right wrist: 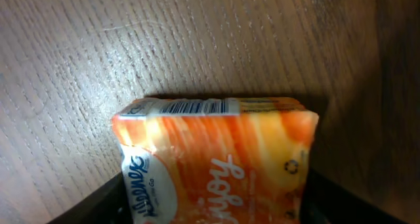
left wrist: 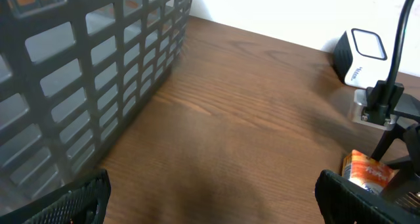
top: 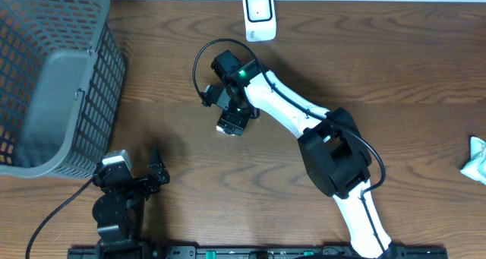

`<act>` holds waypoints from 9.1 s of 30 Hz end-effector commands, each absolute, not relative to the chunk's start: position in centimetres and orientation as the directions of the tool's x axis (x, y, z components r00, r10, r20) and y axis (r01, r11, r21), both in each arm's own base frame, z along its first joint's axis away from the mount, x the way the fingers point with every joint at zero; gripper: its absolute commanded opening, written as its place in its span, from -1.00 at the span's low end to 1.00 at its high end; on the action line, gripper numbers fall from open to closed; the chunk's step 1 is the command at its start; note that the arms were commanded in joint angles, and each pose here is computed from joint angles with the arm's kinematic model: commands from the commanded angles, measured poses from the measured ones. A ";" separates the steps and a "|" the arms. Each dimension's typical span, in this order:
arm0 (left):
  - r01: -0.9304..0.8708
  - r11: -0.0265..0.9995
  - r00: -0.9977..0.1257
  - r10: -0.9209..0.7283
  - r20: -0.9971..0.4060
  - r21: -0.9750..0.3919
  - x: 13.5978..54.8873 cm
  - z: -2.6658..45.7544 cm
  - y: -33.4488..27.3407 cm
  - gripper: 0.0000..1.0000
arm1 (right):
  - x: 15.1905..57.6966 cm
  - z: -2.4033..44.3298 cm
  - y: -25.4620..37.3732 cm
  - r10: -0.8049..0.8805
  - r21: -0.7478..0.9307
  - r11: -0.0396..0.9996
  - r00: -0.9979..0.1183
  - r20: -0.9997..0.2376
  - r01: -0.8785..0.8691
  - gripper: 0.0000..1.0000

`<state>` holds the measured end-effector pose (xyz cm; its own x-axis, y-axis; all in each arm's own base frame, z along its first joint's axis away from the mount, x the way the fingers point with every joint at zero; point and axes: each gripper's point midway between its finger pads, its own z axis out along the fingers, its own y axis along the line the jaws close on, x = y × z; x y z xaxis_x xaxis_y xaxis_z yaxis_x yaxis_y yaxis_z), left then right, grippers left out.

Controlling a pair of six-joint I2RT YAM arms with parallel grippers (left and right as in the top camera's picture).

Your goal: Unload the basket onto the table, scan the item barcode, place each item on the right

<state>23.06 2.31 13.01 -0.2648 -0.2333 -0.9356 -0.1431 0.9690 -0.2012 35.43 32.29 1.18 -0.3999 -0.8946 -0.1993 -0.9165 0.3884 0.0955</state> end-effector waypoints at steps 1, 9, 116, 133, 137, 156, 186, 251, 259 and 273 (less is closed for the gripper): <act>-0.132 0.972 -0.308 -0.227 -0.924 -0.194 23.1 11.5 2.0 0.99 | 35.5 0.5 32.0 -0.891 0.102 0.402 -0.415 -0.187 -0.910 0.34; -0.132 0.972 -0.308 -0.227 -0.924 -0.194 23.1 11.5 2.0 0.99 | 35.1 0.9 31.7 -0.884 0.116 0.423 -0.437 -0.166 -0.899 0.19; -0.132 0.972 -0.308 -0.227 -0.924 -0.194 23.1 11.5 2.0 0.99 | 33.6 1.5 17.4 -0.005 -0.015 1.000 -0.986 0.169 -0.008 0.98; -0.132 0.972 -0.308 -0.227 -0.924 -0.194 23.1 11.5 2.0 0.99 | 32.5 -1.8 16.7 -0.085 0.061 0.995 -0.977 0.196 -0.075 0.43; -0.132 0.972 -0.308 -0.227 -0.924 -0.194 23.1 11.5 2.0 0.99 | 32.4 -0.8 16.2 -0.081 0.056 0.996 -0.972 0.221 -0.070 0.38; -0.132 0.972 -0.308 -0.227 -0.924 -0.194 23.1 11.5 2.0 1.00 | 23.7 4.3 17.1 -0.181 0.229 0.972 -0.790 0.585 -0.053 0.22; -0.132 0.972 -0.308 -0.227 -0.924 -0.194 23.1 11.5 2.0 0.99 | 28.5 6.5 21.9 -0.272 0.321 0.934 -0.889 0.369 -0.153 0.01; -0.132 0.972 -0.308 -0.227 -0.924 -0.194 23.1 11.5 2.0 0.99 | 56.6 20.4 6.3 0.080 0.056 0.997 -0.717 -0.693 0.058 -0.04; -0.132 0.972 -0.308 -0.227 -0.924 -0.194 23.1 11.5 2.0 0.99 | 45.7 17.1 -13.2 0.302 -0.274 0.862 -0.866 -0.398 0.426 -0.27; -0.132 0.972 -0.308 -0.227 -0.924 -0.194 23.1 11.5 2.0 0.99 | 34.3 6.0 -32.7 0.682 -0.307 0.582 -0.658 -0.319 0.753 0.22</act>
